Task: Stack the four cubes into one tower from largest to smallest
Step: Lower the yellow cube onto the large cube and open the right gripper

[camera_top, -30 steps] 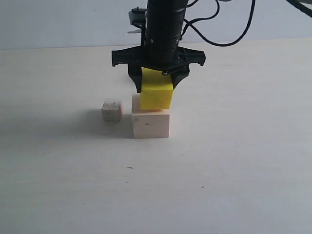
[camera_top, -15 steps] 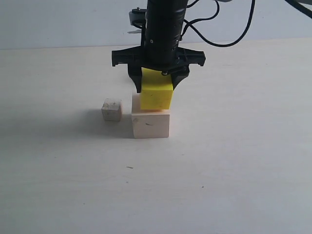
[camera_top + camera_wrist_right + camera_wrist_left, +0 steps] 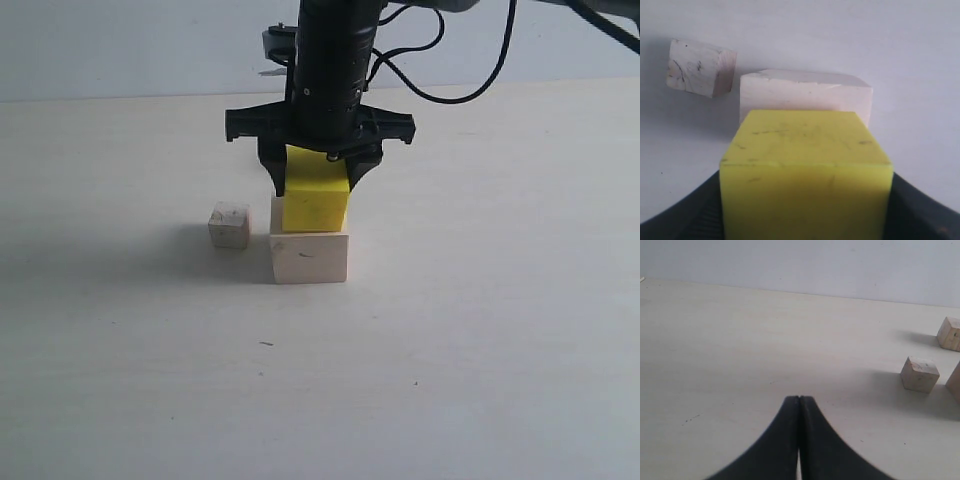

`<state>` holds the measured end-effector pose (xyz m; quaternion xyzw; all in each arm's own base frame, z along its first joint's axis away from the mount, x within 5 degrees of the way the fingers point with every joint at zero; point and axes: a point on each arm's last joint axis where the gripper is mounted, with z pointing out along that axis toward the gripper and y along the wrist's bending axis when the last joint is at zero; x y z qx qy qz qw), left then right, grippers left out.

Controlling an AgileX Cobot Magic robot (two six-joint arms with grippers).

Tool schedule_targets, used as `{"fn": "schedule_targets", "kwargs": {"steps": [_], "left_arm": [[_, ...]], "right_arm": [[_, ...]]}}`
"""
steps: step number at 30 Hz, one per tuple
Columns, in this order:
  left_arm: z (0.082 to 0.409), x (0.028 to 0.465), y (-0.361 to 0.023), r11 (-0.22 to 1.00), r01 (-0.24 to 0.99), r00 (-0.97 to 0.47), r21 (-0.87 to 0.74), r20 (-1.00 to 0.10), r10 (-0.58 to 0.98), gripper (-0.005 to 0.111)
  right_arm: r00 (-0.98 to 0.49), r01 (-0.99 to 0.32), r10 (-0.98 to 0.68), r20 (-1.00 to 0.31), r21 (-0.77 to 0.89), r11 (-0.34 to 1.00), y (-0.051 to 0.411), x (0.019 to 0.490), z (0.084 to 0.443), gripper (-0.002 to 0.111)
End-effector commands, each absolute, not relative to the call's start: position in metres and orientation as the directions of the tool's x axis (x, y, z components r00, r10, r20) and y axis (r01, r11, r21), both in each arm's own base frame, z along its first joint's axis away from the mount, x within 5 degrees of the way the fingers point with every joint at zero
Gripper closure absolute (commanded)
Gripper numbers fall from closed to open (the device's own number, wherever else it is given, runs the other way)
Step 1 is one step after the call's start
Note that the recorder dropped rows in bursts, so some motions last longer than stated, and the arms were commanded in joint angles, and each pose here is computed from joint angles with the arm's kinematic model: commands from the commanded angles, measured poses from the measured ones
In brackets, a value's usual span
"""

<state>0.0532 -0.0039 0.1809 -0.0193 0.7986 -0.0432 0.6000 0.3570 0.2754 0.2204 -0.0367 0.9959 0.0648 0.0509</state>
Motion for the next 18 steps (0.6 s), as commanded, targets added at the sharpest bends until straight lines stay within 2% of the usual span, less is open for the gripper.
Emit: {"fn": "schedule_targets", "kwargs": {"steps": [1,14,18], "left_arm": [[0.1812,0.0531,-0.004,0.996,0.028,-0.268,-0.084,-0.961,-0.073,0.107],[0.1812,0.0531,-0.004,0.996,0.028,-0.268,-0.084,-0.961,-0.073,0.107],[0.1812,0.0531,-0.004,0.996,0.028,-0.268,-0.084,-0.961,-0.073,0.107]], "right_arm": [[-0.992,-0.077,-0.063,-0.109,0.127,0.989,0.2765,0.3596,0.2148,0.108],[-0.987,-0.099,-0.079,-0.14,0.136,0.986,0.2779,0.3624,0.2181,0.107],[-0.987,-0.1,-0.082,-0.136,0.135,0.986,0.2778,0.362,0.218,0.094]]}}
